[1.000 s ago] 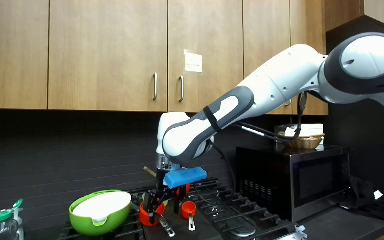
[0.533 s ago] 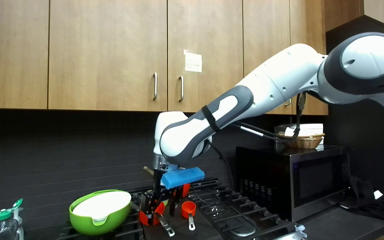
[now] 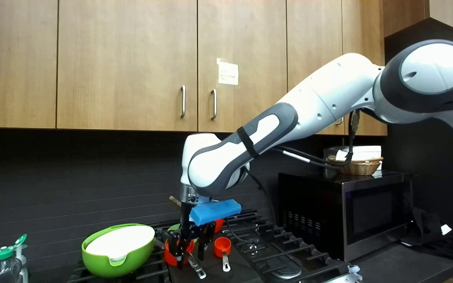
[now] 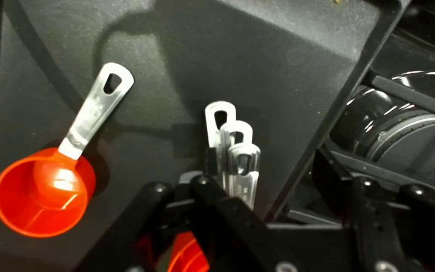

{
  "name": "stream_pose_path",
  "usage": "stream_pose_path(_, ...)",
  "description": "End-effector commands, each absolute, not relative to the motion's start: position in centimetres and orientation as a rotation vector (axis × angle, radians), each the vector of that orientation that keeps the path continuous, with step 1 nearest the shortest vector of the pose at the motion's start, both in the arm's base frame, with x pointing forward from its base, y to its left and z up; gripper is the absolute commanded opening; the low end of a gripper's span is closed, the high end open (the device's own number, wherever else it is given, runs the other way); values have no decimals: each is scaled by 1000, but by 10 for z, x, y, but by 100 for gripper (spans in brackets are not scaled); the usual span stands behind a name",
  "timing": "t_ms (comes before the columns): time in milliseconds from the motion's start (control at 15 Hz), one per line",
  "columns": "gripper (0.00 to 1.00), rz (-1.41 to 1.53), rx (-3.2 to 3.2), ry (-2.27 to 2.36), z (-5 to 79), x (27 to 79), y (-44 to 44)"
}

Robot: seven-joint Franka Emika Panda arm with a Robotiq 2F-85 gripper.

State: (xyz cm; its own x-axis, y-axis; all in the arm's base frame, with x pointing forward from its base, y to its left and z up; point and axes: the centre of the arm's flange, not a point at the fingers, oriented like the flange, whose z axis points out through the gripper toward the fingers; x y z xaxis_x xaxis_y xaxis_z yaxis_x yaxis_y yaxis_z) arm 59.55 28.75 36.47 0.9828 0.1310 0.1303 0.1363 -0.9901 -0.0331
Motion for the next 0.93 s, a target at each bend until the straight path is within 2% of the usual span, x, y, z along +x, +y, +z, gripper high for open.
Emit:
stream_pose_path(0,62,-212,-3090,-197,365,596,285)
stream_pose_path(267,54,-212,-3092,-194,365,596,283)
stream_pose_path(400,44,-212,-3092,-193,365,597,282)
stream_pose_path(467,35,-212,-3092,-192,366,597,281)
stream_pose_path(600,33,-212,-3091,-192,366,597,281)
stream_pose_path(733,37,-211,-3091,-191,366,598,281)
stream_pose_path(867,34,-212,-3092,-191,366,598,280)
